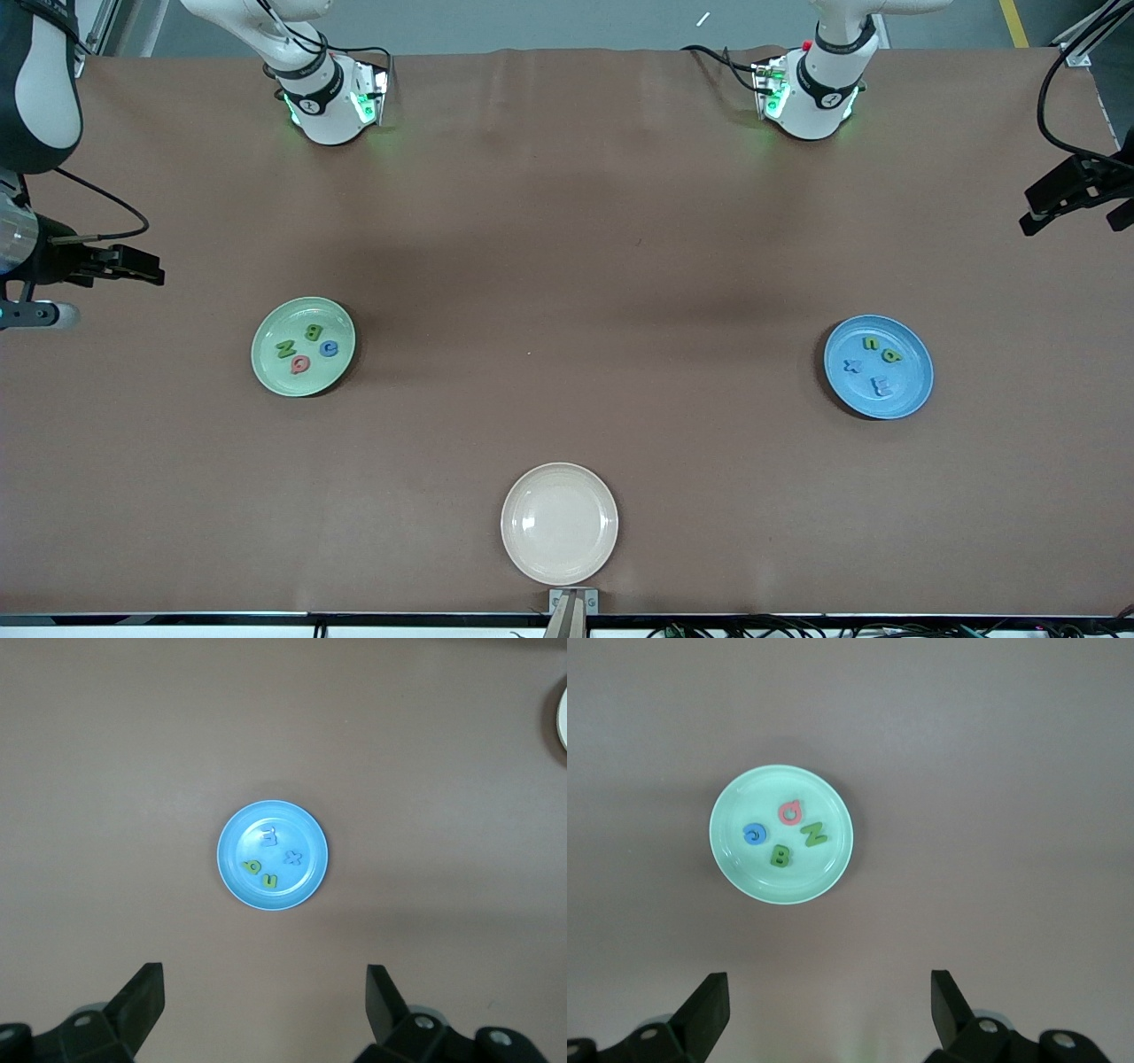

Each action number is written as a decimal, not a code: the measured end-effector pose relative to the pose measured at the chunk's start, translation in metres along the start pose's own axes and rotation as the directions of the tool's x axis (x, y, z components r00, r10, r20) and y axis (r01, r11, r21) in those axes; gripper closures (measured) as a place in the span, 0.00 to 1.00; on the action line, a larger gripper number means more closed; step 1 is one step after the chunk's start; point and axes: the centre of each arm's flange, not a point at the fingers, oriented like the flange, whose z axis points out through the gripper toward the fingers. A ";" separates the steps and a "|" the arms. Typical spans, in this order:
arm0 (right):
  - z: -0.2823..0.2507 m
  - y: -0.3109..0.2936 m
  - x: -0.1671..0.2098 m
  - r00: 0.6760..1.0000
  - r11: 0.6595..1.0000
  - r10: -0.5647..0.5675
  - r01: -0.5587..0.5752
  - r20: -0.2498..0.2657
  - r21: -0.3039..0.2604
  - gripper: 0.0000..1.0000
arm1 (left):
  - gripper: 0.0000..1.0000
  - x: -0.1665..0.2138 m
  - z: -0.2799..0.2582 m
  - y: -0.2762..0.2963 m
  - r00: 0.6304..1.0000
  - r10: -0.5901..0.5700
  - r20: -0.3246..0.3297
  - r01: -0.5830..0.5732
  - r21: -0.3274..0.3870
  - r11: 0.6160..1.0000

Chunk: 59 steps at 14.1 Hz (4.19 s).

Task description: Sort upper and lower case letters into plates

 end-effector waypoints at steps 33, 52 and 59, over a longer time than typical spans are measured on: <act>-0.089 -0.011 -0.071 1.000 1.000 -0.013 0.014 -0.028 0.017 0.00 | 0.00 0.014 0.017 0.022 0.998 0.051 0.035 -0.050 -0.024 0.998; -0.090 -0.021 -0.069 0.998 0.997 -0.028 0.031 -0.058 0.064 0.00 | 0.00 0.013 0.014 0.028 0.998 0.060 0.029 -0.059 -0.030 0.998; -0.097 -0.018 -0.067 0.994 0.998 -0.023 0.029 -0.105 0.049 0.00 | 0.00 0.012 0.013 0.025 0.998 0.056 0.042 -0.054 -0.030 0.998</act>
